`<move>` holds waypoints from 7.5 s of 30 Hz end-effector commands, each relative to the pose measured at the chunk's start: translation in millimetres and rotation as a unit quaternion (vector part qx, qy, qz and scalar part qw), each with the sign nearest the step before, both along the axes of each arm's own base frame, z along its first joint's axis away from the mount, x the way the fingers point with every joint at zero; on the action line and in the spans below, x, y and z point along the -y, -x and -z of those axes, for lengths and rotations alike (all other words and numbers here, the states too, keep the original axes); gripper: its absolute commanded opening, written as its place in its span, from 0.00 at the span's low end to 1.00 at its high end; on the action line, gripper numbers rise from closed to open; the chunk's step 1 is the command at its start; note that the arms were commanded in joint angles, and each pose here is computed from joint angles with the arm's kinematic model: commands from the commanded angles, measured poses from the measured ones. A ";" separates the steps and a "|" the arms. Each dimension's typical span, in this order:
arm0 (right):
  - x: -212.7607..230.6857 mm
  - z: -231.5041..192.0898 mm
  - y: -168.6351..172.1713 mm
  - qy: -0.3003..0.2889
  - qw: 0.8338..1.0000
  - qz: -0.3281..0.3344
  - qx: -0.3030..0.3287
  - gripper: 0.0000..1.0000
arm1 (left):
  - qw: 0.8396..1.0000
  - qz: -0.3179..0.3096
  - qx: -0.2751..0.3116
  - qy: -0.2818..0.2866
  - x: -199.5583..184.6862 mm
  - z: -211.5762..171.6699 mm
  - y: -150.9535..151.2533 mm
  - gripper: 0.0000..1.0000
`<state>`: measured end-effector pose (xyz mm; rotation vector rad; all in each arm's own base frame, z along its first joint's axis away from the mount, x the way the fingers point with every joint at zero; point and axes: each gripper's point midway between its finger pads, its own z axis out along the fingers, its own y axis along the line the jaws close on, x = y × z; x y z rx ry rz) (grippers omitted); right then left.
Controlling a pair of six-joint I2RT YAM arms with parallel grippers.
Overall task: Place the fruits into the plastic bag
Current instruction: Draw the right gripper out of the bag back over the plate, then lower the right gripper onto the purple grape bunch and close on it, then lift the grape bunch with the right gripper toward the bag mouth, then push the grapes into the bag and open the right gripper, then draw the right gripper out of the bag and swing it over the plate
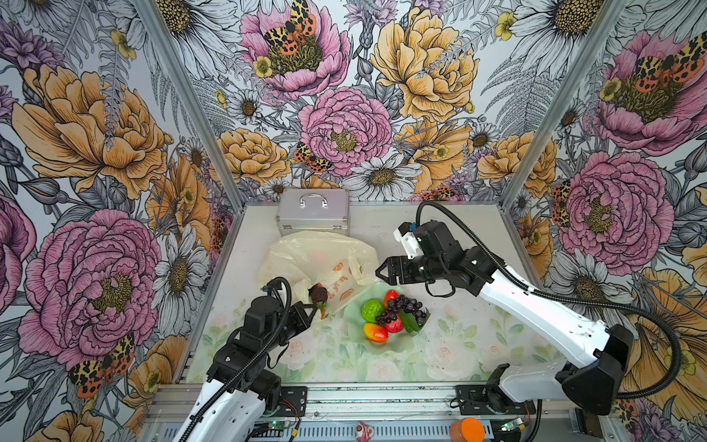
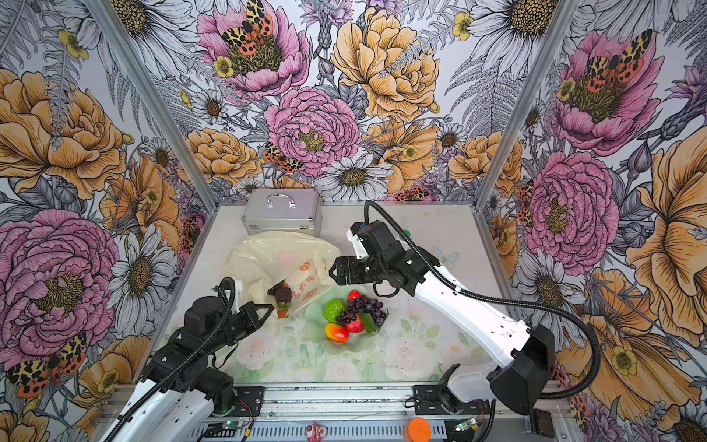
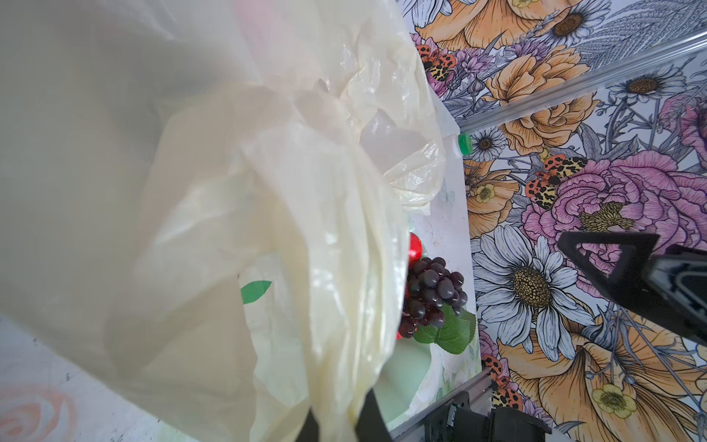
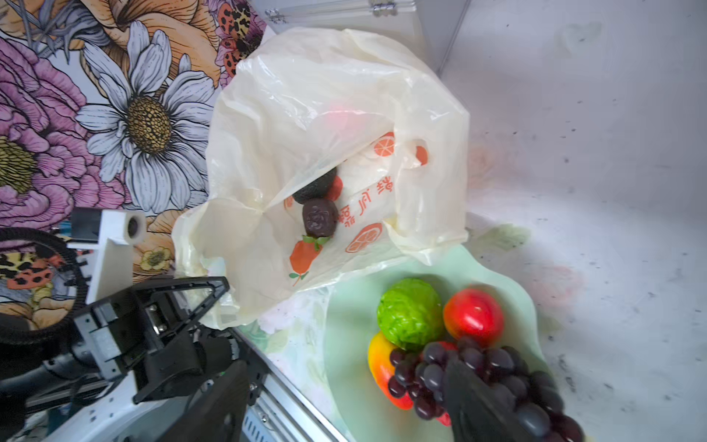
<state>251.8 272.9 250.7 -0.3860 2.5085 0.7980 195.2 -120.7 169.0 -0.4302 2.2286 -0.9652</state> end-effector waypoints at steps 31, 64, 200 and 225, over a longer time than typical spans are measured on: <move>73.4 140.3 31.8 0.301 0.939 -0.115 -0.118 0.88 | 1.000 0.016 0.006 -0.003 4.9 0.2 1.2 0.00; 59.0 174.7 13.1 0.185 0.959 -0.091 -0.197 0.71 | 1.000 0.011 -0.003 -0.011 3.4 5.0 0.8 0.00; -144.4 89.6 -174.8 0.064 0.997 -0.019 0.024 0.76 | 0.996 0.053 0.065 0.034 15.1 -24.4 9.7 0.00; -53.3 -55.4 -128.2 0.022 0.992 0.024 0.123 0.75 | 0.997 0.054 0.055 0.031 16.2 -21.0 9.1 0.00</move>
